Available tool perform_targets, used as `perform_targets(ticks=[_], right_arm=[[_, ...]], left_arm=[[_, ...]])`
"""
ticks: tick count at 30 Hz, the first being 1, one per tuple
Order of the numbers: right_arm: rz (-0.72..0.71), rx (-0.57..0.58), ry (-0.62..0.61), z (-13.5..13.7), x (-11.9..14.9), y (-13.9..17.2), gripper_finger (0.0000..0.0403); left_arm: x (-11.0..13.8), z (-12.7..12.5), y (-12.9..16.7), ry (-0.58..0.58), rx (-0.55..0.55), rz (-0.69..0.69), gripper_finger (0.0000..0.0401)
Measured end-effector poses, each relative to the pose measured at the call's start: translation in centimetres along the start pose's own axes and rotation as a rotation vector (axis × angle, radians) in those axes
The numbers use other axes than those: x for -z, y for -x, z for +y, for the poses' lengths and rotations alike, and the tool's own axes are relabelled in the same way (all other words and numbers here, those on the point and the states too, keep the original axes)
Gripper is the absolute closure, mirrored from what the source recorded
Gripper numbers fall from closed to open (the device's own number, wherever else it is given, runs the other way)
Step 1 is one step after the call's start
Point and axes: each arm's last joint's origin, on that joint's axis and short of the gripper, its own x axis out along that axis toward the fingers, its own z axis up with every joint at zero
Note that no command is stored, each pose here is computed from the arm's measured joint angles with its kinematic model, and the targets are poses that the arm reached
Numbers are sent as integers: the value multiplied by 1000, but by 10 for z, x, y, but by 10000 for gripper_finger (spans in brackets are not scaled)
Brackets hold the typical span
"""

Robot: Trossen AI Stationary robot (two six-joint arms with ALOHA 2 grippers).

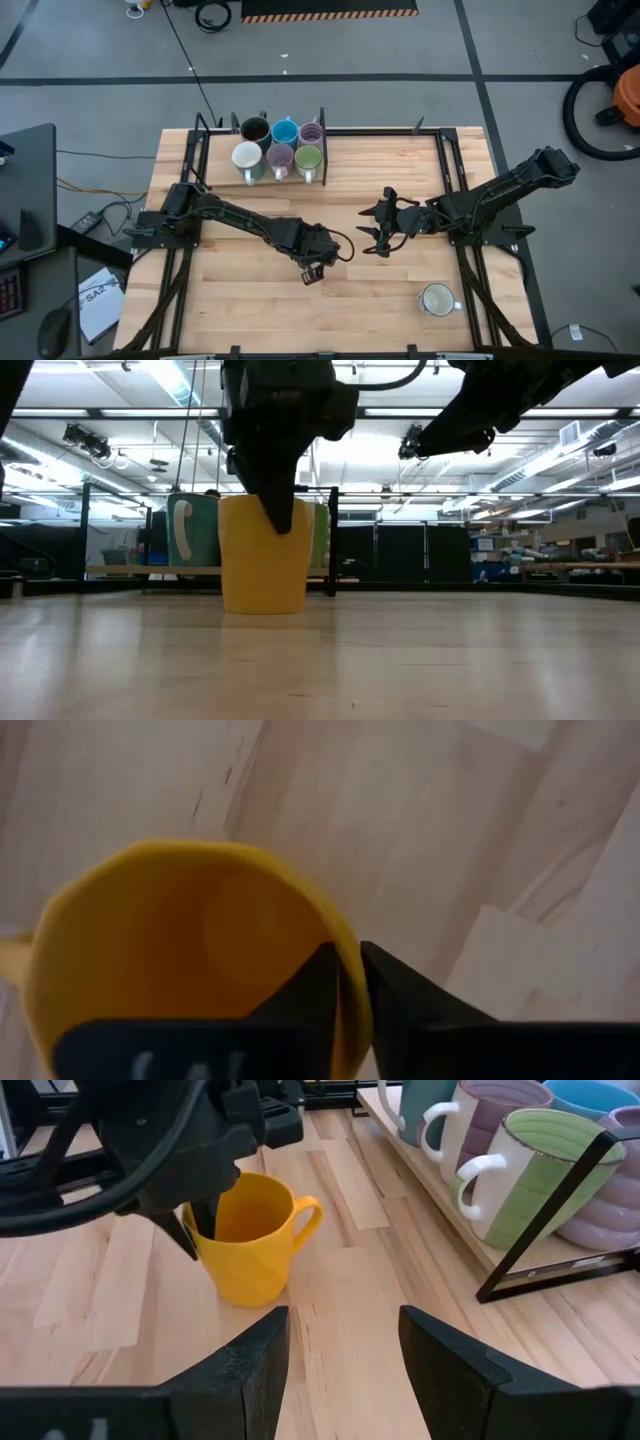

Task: Place coffee mugs
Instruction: Put the yellow mug on the shelf

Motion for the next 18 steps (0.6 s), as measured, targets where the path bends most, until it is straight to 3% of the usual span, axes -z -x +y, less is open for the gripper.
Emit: perform_targets(ticks=[2,8,15,18], right_arm=[[0,-1,0,0,0,0,208],[1,-3,1,0,0,0,208],[10,-4,3,0,1,0,208],[10,-9,4,1,1,1,208]], left_arm=[[1,1,1,-23,-13,7,373],[10,5,7,-144,-54,78,375],[42,3,34,-486,-154,234,375],[61,-3,46,-583,-202,213,371]])
